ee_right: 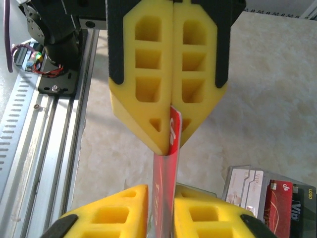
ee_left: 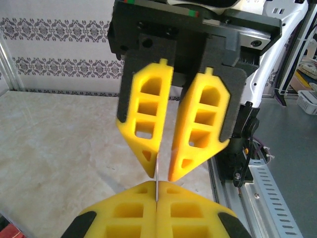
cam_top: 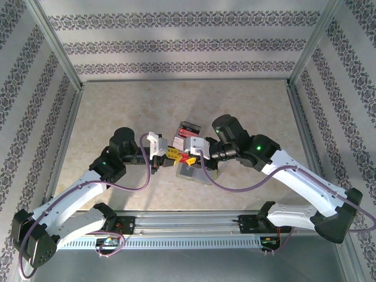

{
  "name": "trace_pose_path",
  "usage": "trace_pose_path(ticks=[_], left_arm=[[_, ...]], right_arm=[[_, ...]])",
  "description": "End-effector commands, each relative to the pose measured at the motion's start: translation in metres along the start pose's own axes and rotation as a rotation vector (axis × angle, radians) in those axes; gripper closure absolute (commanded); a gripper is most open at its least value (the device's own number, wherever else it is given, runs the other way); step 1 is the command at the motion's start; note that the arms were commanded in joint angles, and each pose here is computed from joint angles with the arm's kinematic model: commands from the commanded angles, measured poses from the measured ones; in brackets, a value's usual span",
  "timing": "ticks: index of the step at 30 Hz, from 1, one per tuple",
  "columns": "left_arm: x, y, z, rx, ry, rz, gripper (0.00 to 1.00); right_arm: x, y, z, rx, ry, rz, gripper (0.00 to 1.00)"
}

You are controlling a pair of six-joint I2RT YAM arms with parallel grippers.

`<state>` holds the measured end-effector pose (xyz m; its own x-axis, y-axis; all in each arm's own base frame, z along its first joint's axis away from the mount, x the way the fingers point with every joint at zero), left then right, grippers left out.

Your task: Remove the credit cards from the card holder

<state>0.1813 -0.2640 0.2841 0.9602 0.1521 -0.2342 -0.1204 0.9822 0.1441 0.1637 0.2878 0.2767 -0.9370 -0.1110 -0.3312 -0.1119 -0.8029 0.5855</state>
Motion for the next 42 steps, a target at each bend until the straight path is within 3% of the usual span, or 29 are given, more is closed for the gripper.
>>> trace_pose_path(ticks=[1, 3, 4, 5, 9, 11, 18, 27, 33, 42], left_arm=[[-0.008, 0.0, 0.012, -0.051, -0.044, -0.021, 1.0], [-0.007, 0.0, 0.011, -0.047, -0.044, -0.014, 1.0], [-0.006, 0.001, 0.011, -0.047, -0.045, -0.006, 0.94], [-0.004, 0.002, 0.011, -0.046, -0.045, 0.008, 0.76], [0.0, 0.006, 0.006, -0.035, -0.059, 0.061, 0.65], [0.004, 0.011, 0.005, -0.034, -0.067, 0.115, 0.51], [0.024, 0.038, -0.005, -0.086, -0.074, 0.364, 0.23], [0.054, 0.087, -0.03, -0.209, 0.054, 0.701, 0.08], [0.069, 0.121, -0.051, -0.279, 0.148, 0.903, 0.06], [0.075, 0.133, -0.068, -0.278, 0.185, 0.982, 0.05]], right_arm=[[0.003, 0.0, 0.007, -0.053, -0.014, 0.028, 0.91], [0.001, 0.0, 0.006, -0.051, -0.019, 0.024, 0.95], [0.0, 0.0, 0.005, -0.048, -0.025, 0.019, 0.95], [-0.002, 0.001, 0.004, -0.046, -0.037, 0.015, 0.95], [-0.008, 0.004, -0.002, -0.026, -0.086, 0.024, 1.0], [-0.012, 0.004, -0.007, -0.001, -0.101, 0.023, 1.0], [-0.041, -0.005, -0.035, 0.137, -0.171, -0.022, 1.0], [-0.089, -0.034, -0.087, 0.398, -0.326, -0.024, 1.0], [-0.111, -0.055, -0.119, 0.533, -0.389, 0.003, 1.0], [-0.139, -0.085, -0.156, 0.642, -0.367, 0.021, 1.0]])
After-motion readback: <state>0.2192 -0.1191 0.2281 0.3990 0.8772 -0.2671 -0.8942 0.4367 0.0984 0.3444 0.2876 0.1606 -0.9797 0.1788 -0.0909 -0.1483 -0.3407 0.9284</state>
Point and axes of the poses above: each hand's point on the last joint's axis, 136 mm out from that joint toward the fingers, its own y axis back along the fingers, its own x axis along the line the jaws close on, z = x × y, the point moved 1 cm from there along y, back along the fingers, and after that the axes turned 14 degrees about y, right-handed, at the moved point
